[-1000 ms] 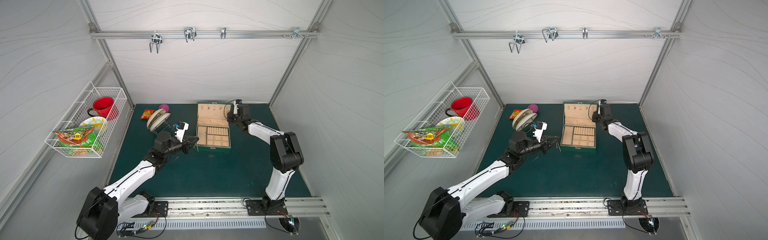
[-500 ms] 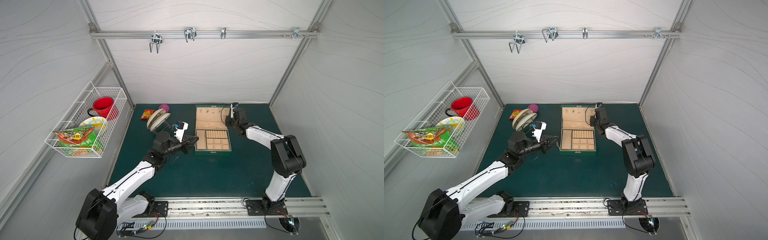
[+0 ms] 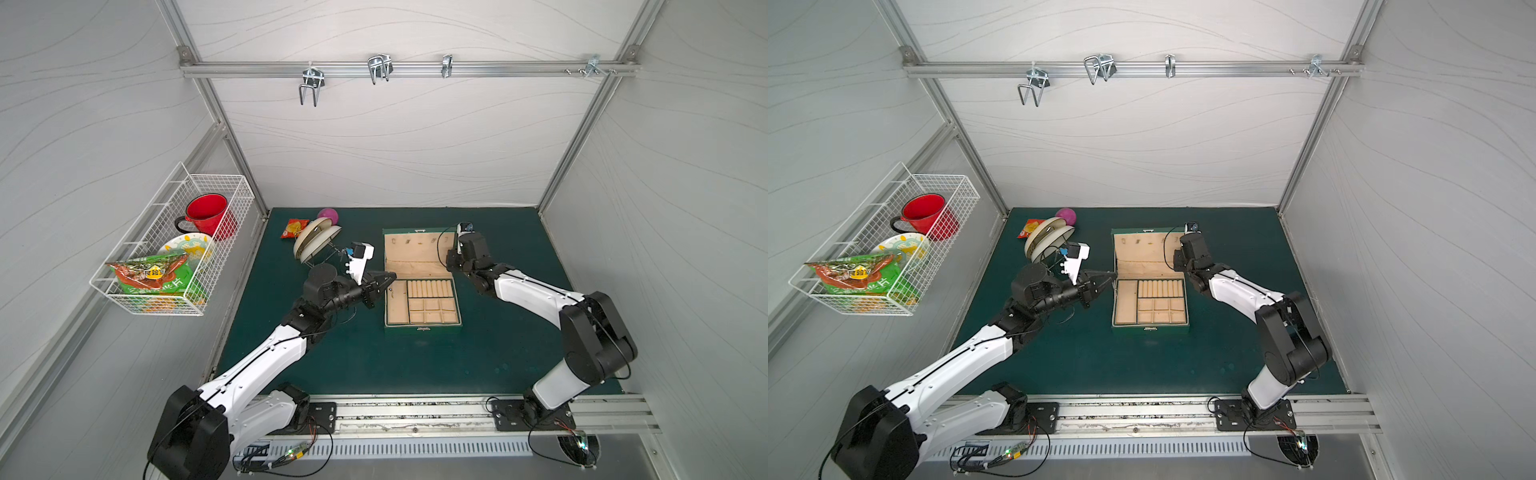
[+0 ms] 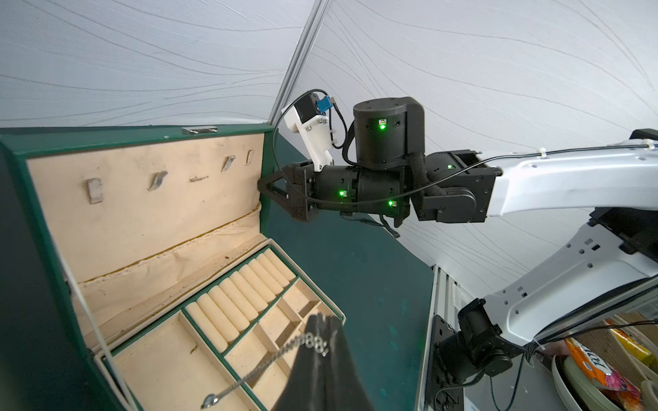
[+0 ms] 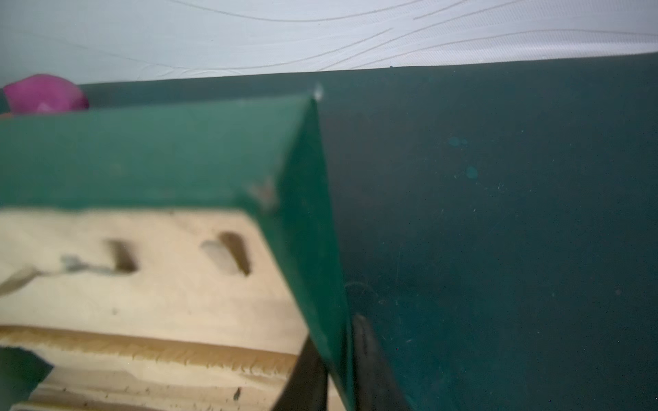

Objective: Put jewelry chain into jewelry box
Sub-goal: Move the jewelry box to the center of the board, then hang the necklace on the jewelry box clasp.

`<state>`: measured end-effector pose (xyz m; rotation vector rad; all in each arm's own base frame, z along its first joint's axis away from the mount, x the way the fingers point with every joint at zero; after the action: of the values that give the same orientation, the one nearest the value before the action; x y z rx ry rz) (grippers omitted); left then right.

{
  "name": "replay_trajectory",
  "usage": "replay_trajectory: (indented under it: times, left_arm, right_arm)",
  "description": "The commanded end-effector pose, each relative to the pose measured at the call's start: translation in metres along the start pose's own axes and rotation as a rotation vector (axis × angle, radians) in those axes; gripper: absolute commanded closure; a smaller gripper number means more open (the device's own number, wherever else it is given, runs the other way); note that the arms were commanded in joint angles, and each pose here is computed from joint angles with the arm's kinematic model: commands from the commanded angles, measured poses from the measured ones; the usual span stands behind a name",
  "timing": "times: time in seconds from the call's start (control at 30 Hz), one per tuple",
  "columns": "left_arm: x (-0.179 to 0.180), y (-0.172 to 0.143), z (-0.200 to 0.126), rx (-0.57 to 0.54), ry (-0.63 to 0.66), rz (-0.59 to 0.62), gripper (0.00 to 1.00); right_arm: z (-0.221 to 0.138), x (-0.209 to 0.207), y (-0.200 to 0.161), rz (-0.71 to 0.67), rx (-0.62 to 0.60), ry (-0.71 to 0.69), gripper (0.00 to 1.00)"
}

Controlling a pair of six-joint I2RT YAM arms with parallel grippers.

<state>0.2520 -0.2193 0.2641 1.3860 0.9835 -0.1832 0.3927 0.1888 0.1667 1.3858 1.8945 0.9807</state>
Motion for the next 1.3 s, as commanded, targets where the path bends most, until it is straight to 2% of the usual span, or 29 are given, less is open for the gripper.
replay_trajectory:
  times: [0.0,0.07,0.2,0.27,0.53,0.6,0.73,0.9,1.27]
  left_arm:
    - [-0.015,0.006,-0.003,-0.004,-0.042,-0.002,1.0]
    - [-0.019,0.006,-0.004,0.008,-0.048,-0.012,1.0]
    - [-0.028,0.008,-0.007,0.039,-0.069,-0.034,1.0]
    - [-0.034,0.008,-0.007,0.062,-0.09,-0.045,1.0]
    - [-0.061,0.01,-0.007,0.174,-0.196,-0.074,1.0]
    - [-0.067,0.01,-0.006,0.208,-0.233,-0.081,1.0]
    - [-0.077,0.01,0.0,0.252,-0.276,-0.089,1.0]
    - [-0.093,0.006,0.009,0.317,-0.323,-0.079,1.0]
    - [-0.116,0.002,0.019,0.376,-0.393,-0.058,1.0]
  right_arm:
    - [-0.019,0.003,0.012,0.048,-0.044,0.044,0.48]
    - [-0.032,0.0,0.016,0.042,-0.061,0.052,0.36]
    - [-0.073,-0.003,0.025,0.026,-0.099,0.097,0.27]
    - [-0.097,0.006,0.025,0.009,-0.129,0.19,0.24]
    - [-0.192,0.061,0.009,-0.125,-0.285,0.742,0.25]
    - [-0.205,0.068,0.008,-0.147,-0.323,0.806,0.27]
    - [-0.217,0.084,0.0,-0.174,-0.36,0.9,0.28]
    - [-0.215,0.103,-0.016,-0.219,-0.343,0.943,0.31]
    - [-0.211,0.115,-0.029,-0.255,-0.367,0.944,0.41]
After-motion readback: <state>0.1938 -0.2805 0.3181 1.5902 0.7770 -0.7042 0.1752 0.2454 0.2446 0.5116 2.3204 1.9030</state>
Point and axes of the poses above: each gripper's point midway between its finger pads, its own z axis out along the fingers, its own x axis along the line the jaws close on, y = z × x, the point moved 3 cm from there along -z, back along the fingers, and after that the axes turned 12 degrees about -z, right-handed, at the moved point
